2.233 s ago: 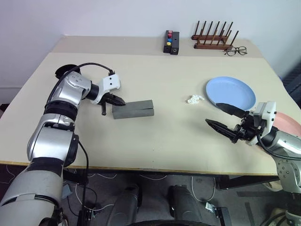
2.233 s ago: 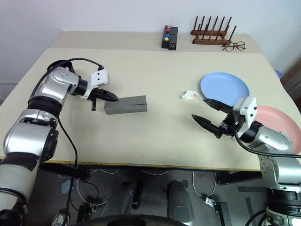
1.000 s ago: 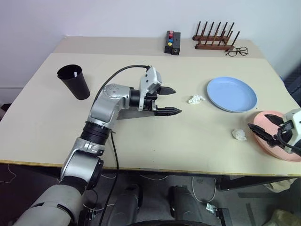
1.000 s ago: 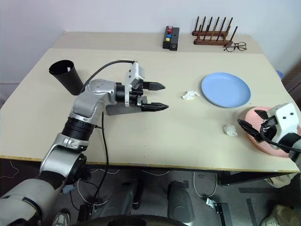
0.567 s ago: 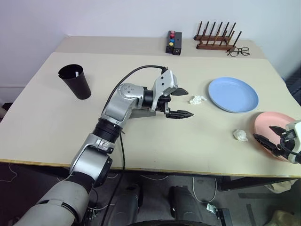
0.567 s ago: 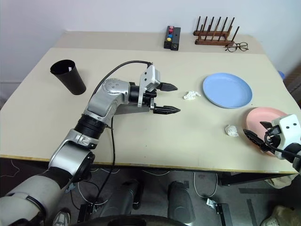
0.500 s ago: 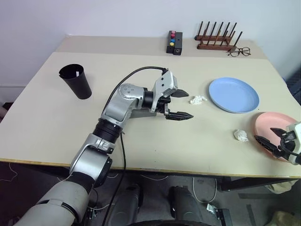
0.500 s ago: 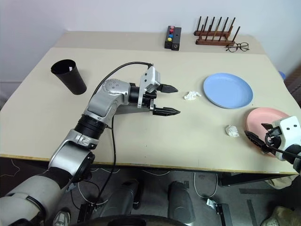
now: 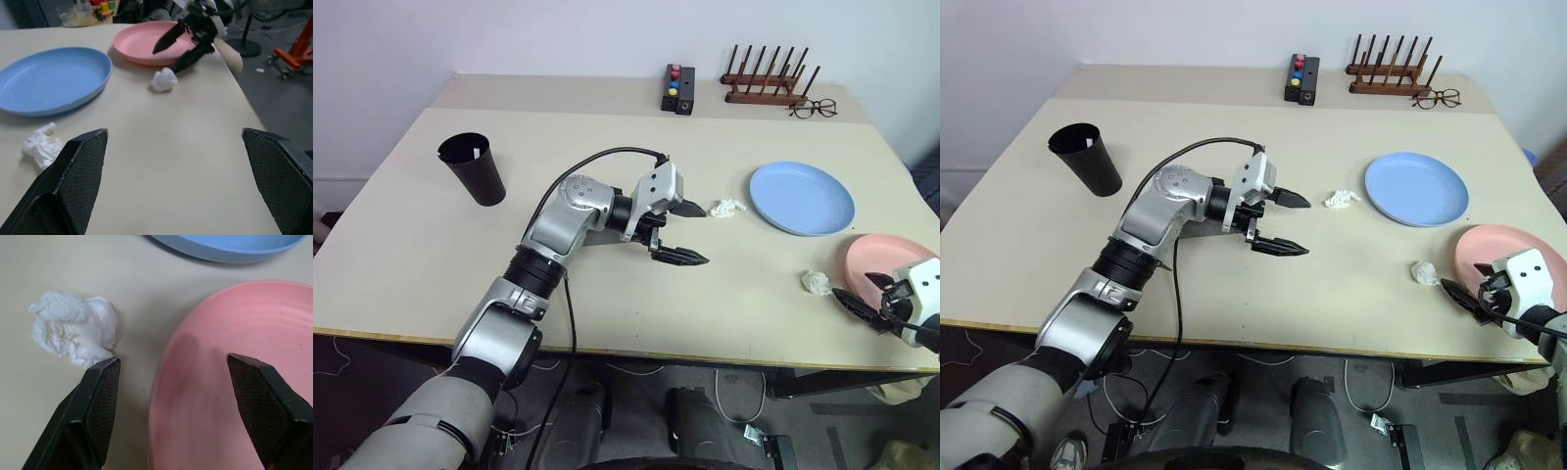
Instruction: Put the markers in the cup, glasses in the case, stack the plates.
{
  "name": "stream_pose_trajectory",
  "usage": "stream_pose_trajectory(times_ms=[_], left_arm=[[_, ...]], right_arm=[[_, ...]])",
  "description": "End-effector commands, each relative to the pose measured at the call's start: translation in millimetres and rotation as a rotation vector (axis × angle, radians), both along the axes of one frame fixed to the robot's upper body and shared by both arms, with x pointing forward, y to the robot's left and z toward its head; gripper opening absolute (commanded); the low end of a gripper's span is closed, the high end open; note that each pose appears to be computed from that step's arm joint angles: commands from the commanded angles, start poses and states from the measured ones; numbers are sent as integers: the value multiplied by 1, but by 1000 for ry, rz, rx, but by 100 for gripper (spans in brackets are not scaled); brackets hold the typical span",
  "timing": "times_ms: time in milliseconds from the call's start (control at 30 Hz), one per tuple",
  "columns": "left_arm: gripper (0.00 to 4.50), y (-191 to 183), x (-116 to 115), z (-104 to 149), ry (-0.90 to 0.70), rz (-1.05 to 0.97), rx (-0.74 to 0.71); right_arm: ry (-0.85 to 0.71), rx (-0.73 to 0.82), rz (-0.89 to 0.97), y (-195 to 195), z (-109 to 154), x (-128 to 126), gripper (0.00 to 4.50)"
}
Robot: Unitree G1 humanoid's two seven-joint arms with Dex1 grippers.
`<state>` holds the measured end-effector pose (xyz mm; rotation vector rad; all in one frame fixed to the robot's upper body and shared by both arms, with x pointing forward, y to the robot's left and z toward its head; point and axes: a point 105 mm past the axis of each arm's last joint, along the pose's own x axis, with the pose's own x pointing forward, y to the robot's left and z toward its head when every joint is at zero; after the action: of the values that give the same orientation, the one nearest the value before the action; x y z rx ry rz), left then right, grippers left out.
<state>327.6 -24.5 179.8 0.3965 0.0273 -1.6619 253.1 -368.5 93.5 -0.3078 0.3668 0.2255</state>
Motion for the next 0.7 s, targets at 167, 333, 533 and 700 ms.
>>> stream_pose_trajectory(times_ms=[167, 333, 533, 700], left_arm=[[450, -3, -5, 5, -46, -46, 11], [450, -3, -4, 6, -49, -40, 5], [450, -3, 0, 8, -56, -19, -10], [450, -4, 6, 13, -63, 19, -38]], right_arm=[[-25, -8, -13, 3, -3, -1, 267], [-15, -34, -23, 0, -5, -2, 4], [-72, -80, -43, -4, 11, 8, 1], [-196, -166, -34, 1, 43, 26, 1]])
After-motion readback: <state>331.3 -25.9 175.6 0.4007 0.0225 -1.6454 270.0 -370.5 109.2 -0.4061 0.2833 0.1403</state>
